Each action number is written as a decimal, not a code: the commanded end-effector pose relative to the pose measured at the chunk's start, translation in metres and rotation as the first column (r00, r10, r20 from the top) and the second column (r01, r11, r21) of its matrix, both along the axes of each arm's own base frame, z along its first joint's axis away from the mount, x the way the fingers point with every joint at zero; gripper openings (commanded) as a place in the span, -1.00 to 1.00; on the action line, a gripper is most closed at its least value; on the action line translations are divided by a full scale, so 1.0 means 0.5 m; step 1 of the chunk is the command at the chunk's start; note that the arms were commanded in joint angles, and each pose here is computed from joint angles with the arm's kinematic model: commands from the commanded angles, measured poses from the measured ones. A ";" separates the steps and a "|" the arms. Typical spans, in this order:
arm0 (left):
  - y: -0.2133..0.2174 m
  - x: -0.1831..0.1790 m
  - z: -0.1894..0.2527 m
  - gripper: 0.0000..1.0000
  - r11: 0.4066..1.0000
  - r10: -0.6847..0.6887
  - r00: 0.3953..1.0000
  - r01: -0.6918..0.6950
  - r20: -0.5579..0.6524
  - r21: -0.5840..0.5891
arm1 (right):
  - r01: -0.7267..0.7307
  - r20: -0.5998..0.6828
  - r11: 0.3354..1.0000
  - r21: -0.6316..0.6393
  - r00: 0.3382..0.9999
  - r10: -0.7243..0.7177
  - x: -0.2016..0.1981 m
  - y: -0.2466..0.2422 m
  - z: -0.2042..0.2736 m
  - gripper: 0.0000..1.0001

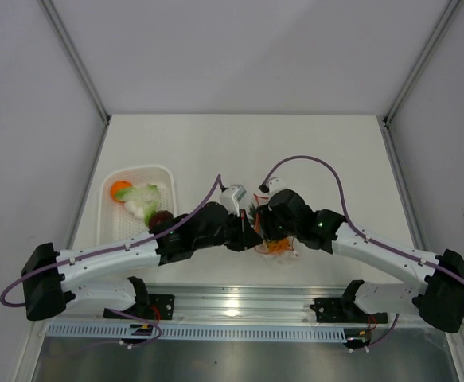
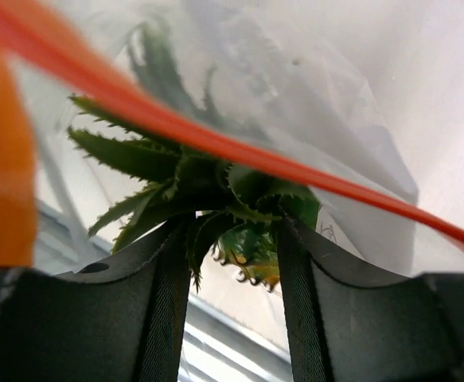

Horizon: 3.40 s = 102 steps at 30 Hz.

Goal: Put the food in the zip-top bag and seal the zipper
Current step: Adjust the fake fruit in the zipper food storage bag.

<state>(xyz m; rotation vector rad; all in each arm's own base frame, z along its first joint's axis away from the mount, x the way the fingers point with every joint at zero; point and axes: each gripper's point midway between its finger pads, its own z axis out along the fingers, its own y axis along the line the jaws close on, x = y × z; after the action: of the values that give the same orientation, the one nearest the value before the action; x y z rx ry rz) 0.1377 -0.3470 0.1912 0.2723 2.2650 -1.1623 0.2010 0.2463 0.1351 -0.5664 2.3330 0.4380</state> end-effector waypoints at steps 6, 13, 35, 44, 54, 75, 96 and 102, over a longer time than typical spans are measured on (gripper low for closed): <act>0.002 0.007 -0.015 -0.99 0.999 0.037 0.999 -0.037 -0.006 0.004 | 0.027 0.118 0.998 0.057 0.992 -0.034 0.049 0.036 -0.020 0.12; 0.032 0.009 -0.049 -0.99 0.995 0.079 0.997 -0.078 -0.013 0.057 | -0.001 0.111 1.000 0.013 0.994 -0.001 0.070 0.066 -0.068 0.14; 0.073 0.037 -0.024 -0.99 0.987 0.123 0.990 -0.129 0.072 0.100 | -0.015 -0.062 1.000 -0.007 0.998 0.015 0.024 0.059 0.008 0.12; 0.061 0.035 0.007 -0.99 0.992 0.099 0.992 -0.104 0.081 0.068 | -0.052 -0.024 0.985 0.166 0.998 0.057 0.005 0.080 0.227 0.11; 0.059 0.028 0.003 -0.99 0.994 0.077 0.994 -0.082 0.073 0.074 | 0.064 -0.129 0.996 -0.060 0.989 -0.072 0.061 -0.060 0.168 0.13; 0.055 0.029 0.008 -0.99 0.994 0.071 0.995 -0.076 0.075 0.073 | -0.112 -0.072 0.986 0.125 0.990 0.122 0.061 0.031 0.208 0.13; 0.056 0.029 0.011 -0.99 0.994 0.074 0.995 -0.079 0.073 0.078 | -0.143 -0.084 0.987 0.078 0.985 0.149 0.017 0.032 0.188 0.11; 0.057 0.030 0.020 -0.99 0.994 0.071 0.994 -0.077 0.080 0.082 | -0.084 -0.107 0.996 0.010 0.991 0.085 0.013 -0.001 0.135 0.05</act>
<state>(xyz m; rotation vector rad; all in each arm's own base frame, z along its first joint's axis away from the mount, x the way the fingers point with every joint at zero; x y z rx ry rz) 0.1468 -0.3137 0.1745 0.2458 2.3044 -0.9688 0.2052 0.2559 0.2024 -0.6986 2.4252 0.5826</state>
